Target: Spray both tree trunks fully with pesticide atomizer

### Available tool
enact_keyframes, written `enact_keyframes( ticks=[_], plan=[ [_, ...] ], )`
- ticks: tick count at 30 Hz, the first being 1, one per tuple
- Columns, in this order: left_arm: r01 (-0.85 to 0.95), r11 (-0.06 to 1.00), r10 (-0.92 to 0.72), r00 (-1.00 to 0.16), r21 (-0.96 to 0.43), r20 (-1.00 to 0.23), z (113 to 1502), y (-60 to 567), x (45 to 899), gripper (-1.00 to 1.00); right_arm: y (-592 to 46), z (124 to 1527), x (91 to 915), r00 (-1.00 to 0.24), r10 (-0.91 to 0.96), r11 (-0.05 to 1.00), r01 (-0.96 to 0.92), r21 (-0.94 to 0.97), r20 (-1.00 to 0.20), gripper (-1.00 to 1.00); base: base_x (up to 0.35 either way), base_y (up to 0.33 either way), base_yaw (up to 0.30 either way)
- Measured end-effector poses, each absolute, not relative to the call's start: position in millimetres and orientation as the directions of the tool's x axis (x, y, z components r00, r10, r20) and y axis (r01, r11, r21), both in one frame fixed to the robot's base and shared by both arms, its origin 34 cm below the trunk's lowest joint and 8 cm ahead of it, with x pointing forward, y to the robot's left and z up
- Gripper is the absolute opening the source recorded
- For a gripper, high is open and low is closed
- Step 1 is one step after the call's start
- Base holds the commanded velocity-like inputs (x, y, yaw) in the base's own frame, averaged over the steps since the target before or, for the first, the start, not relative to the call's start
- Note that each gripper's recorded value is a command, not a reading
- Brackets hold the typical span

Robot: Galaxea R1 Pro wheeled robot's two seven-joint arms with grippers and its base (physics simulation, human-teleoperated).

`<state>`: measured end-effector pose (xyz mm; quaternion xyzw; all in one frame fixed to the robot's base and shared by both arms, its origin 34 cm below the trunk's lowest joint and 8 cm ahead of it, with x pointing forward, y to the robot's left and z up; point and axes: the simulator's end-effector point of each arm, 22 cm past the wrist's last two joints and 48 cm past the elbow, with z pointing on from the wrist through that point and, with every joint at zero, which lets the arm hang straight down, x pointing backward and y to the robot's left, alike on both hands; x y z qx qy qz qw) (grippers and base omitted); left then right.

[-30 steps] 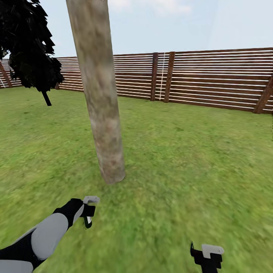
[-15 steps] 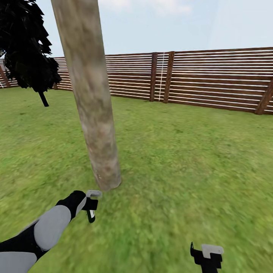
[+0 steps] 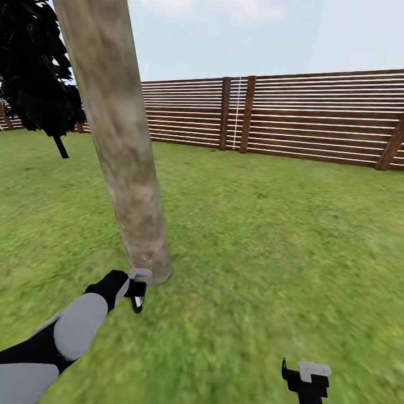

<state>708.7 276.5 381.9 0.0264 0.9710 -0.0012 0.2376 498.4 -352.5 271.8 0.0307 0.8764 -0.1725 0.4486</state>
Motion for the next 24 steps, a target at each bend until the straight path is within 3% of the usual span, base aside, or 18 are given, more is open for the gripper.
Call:
enact_keyframes(
  ticks=[5, 10, 15, 17, 21, 24],
  plan=[
    [0.025, 0.999, 0.042, -0.875, 0.042, -0.482, 403.2, 303.6, 725.6, -1.00, -353.3, 271.9, 498.5, -0.596, -0.102, 0.938, 0.209, -0.276, -0.797, 1.00, 0.000, 0.000, 0.000],
    [0.087, 0.996, 0.060, -0.880, -0.036, -0.471, 420.0, 225.2, 736.7, -1.00, -353.5, 272.2, 498.7, -0.595, -0.102, 0.938, 0.209, -0.276, -0.797, 1.00, 0.000, 0.000, 0.000],
    [-0.020, 0.998, 0.007, -0.879, 0.051, -0.476, 435.8, 337.5, 740.6, -1.00, -353.2, 271.8, 498.5, -0.596, -0.102, 0.938, 0.208, -0.276, -0.797, 1.00, 0.000, 0.000, 0.000],
    [-0.015, 1.000, -0.011, -0.878, 0.004, -0.479, 436.7, 329.4, 741.4, -1.00, -353.3, 271.8, 498.4, -0.596, -0.102, 0.938, 0.209, -0.276, -0.797, 1.00, 0.000, 0.000, 0.000],
    [0.060, 0.996, 0.023, -0.879, -0.063, -0.477, 444.5, 254.7, 750.4, -1.00, -353.4, 271.9, 498.5, -0.596, -0.102, 0.938, 0.209, -0.276, -0.797, 1.00, 0.000, 0.000, 0.000],
    [0.017, 1.000, 0.009, -0.868, -0.011, -0.497, 458.6, 299.2, 758.7, -1.00, -353.5, 272.1, 498.8, -0.595, -0.102, 0.938, 0.209, -0.276, -0.797, 1.00, 0.000, 0.000, 0.000]
  ],
)
